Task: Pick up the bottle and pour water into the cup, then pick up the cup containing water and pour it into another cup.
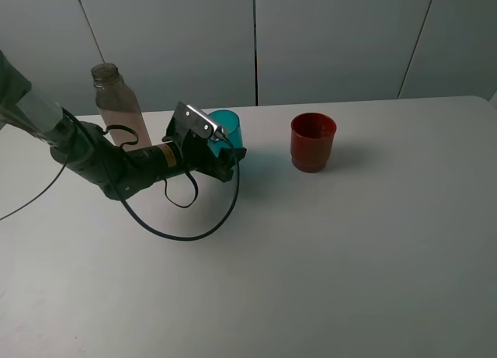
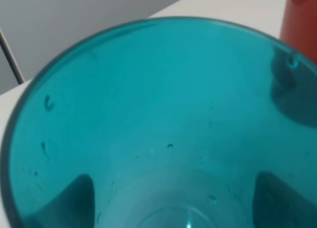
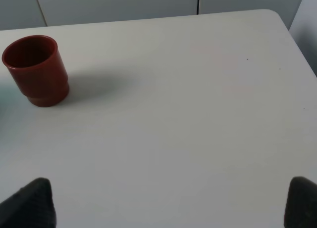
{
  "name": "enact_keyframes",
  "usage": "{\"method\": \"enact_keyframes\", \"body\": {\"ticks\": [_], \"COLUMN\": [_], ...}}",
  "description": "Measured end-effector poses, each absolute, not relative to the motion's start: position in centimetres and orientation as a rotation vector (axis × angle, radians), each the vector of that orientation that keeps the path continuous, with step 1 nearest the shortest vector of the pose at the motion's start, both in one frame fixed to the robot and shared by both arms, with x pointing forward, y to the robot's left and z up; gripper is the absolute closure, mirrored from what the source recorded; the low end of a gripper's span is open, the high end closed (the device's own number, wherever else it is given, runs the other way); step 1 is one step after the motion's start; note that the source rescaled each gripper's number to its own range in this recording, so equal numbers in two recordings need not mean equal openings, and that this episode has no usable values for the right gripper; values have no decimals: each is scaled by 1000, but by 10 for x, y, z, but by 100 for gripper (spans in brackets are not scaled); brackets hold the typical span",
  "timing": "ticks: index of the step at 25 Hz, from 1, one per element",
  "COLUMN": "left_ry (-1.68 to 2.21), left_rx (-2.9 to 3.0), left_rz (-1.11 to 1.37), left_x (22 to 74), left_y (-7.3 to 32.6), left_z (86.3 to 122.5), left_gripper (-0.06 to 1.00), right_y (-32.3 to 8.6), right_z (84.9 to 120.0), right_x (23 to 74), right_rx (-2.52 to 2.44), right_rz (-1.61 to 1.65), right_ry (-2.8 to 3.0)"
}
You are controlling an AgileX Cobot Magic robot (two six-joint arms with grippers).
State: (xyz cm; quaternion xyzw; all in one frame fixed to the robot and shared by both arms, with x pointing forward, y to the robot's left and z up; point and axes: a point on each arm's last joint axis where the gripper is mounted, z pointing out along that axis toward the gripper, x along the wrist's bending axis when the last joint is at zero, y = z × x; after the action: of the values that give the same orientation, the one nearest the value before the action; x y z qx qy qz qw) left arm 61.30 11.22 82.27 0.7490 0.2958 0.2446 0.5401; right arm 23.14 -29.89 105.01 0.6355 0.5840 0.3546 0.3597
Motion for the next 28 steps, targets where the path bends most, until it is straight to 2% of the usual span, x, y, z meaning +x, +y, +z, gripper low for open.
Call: {"method": "enact_keyframes", "body": {"ticks": [3,4,5,6,7,8,12,20,28], "left_ry": [703,703,703,704,705,705,707,701,652], "left_rx": [1774,1774,1774,1774,1773,1773,1772,1764,1734], "left_rz": [581,581,581,581,580,580,578,585,649], "left_x": [613,613,613,613,613,613,613,614,618], "left_y": [112,112,112,112,112,112,112,112,111], "left_z": [823,823,823,823,823,823,823,828,874], "left_gripper": [79,69,34,13,4,0,-3,-3,-3], "right_y": [-299,-299,-299,-299,-299,-299,-299,-299,-299], "right_z": [1050,1050,1050,1050,1050,1050,1050,1050,1050], "right_x": [231,231,231,231,231,231,231,231,231], "right_rx": [1639,1637,1637,1637,1637,1637,1637,1637,1637], "right_rz": [914,913,913,913,913,913,913,913,913], "right_ry": [1506,1507,1507,1507,1507,1507,1507,1507,1507]}}
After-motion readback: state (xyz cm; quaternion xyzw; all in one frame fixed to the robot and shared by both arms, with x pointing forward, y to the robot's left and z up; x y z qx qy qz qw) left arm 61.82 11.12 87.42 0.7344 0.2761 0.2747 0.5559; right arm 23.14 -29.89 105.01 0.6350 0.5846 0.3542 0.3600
